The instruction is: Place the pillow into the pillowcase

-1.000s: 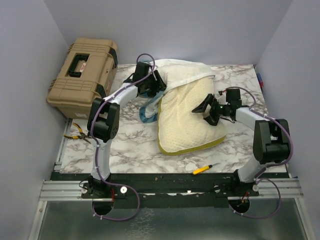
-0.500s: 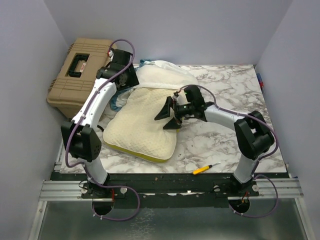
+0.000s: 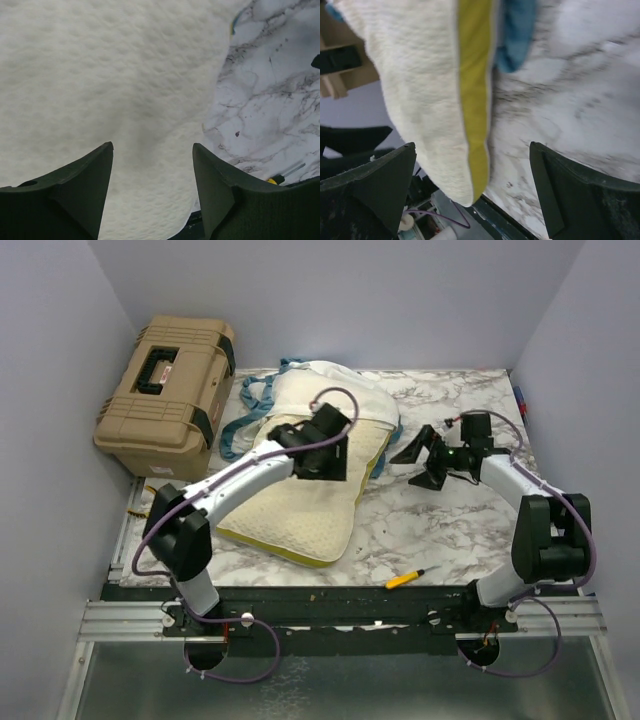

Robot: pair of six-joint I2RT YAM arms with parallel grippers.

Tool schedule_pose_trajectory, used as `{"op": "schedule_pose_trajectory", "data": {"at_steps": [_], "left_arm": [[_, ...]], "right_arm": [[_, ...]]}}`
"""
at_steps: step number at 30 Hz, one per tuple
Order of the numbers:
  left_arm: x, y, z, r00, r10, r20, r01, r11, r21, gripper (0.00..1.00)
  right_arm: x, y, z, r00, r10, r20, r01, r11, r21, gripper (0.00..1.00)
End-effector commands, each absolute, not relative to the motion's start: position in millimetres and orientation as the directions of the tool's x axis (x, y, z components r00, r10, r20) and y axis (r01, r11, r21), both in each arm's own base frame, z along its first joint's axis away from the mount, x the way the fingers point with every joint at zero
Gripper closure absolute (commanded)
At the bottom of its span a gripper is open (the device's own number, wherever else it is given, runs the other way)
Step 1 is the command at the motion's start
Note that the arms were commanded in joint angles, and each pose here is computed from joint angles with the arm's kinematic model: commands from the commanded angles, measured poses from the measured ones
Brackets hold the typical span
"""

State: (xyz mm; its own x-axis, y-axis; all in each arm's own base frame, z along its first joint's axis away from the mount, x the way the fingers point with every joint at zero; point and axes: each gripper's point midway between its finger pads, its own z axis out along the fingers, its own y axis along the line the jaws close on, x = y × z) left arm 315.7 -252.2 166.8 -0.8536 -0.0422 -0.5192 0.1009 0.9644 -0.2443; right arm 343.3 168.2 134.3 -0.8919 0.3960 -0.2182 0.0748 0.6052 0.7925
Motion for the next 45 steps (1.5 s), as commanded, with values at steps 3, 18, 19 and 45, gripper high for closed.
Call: {"op": "schedule_pose_trajectory", "data": {"at_steps": [3, 18, 19, 45], "left_arm": [[291, -342, 138, -0.813, 0.178, -0.554, 0.282, 0.954, -0.107, 0.28], [295, -291, 80, -0.756, 0.504, -0.418, 0.228, 0.801, 0.553, 0.48], [295, -288, 84, -0.755, 0.503, -0.421, 0.221, 0.799, 0.559, 0.59], [314, -251, 189, -0.792, 0.029, -0.610, 0.060, 0.998, -0.030, 1.00]], "right_arm": [[322, 116, 91, -0.875, 0.473, -0.103, 0.234, 0.600, 0.765, 0.00], [346, 108, 63, -0.882, 0.452, -0.131, 0.227, 0.652, 0.724, 0.00], [351, 108, 63, -0.881, 0.453, -0.135, 0.224, 0.651, 0.725, 0.00], [424, 202, 29, -0.912, 0.378, -0.156, 0.129, 0.628, 0.767, 0.18]]}}
